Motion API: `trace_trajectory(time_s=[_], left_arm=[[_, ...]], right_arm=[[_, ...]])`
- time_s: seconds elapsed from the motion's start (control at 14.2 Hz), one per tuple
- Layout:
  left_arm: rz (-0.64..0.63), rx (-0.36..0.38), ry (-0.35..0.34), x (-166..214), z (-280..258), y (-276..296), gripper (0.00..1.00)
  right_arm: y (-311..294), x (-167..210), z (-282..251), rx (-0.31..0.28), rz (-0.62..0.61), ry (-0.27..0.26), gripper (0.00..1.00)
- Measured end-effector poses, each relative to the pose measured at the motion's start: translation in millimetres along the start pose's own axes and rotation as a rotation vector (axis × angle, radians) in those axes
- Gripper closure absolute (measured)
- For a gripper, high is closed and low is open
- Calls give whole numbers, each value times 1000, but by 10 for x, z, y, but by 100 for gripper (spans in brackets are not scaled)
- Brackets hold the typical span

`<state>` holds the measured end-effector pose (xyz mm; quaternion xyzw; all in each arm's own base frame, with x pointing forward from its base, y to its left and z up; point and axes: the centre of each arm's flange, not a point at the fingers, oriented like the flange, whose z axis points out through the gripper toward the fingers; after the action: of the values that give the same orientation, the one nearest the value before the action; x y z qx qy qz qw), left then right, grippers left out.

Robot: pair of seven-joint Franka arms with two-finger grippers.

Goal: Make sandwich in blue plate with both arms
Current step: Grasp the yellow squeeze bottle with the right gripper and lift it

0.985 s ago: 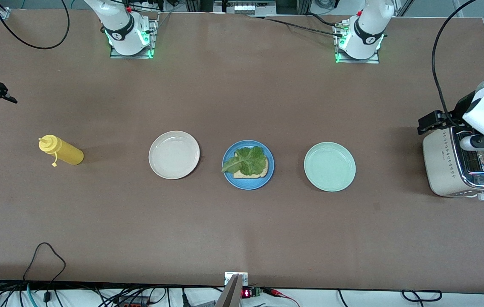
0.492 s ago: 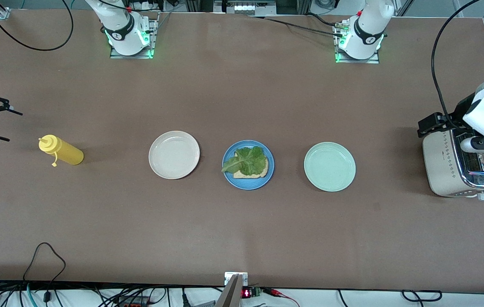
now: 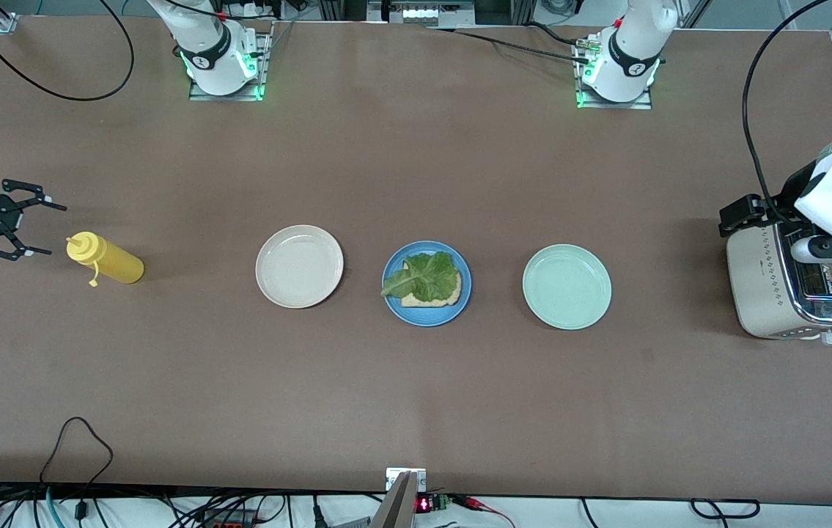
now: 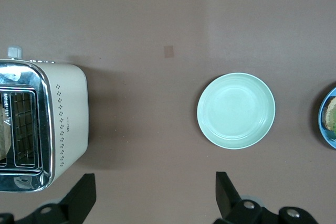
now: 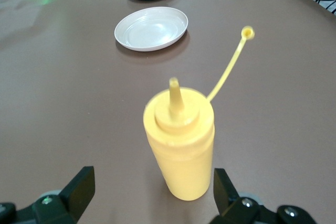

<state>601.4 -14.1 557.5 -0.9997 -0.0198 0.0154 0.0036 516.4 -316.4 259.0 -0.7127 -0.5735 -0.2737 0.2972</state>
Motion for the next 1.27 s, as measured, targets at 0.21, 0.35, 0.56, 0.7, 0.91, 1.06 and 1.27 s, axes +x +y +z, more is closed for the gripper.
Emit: trace_trajectory(time_s=[0.21, 0.35, 0.56, 0.7, 0.91, 1.06, 1.27], left_arm=[[1, 0, -1, 2, 4, 0, 0], [1, 1, -1, 2, 4, 1, 0], [1, 2, -1, 2, 4, -2, 0], [1, 3, 0, 2, 4, -3, 0], [1, 3, 0, 2, 4, -3, 0], [2, 3, 0, 2, 4, -2, 0], [1, 3, 8, 12, -3, -6, 0]], right_arm=[[80, -347, 158, -6, -15, 67, 0], [131, -464, 267, -10, -7, 111, 0], [197, -496, 476, -10, 1, 170, 0], [233, -479, 594, -5, 1, 196, 0], [243, -508, 699, 5, 6, 211, 0], [241, -545, 761, 11, 12, 219, 0], [273, -529, 925, 28, 8, 238, 0]])
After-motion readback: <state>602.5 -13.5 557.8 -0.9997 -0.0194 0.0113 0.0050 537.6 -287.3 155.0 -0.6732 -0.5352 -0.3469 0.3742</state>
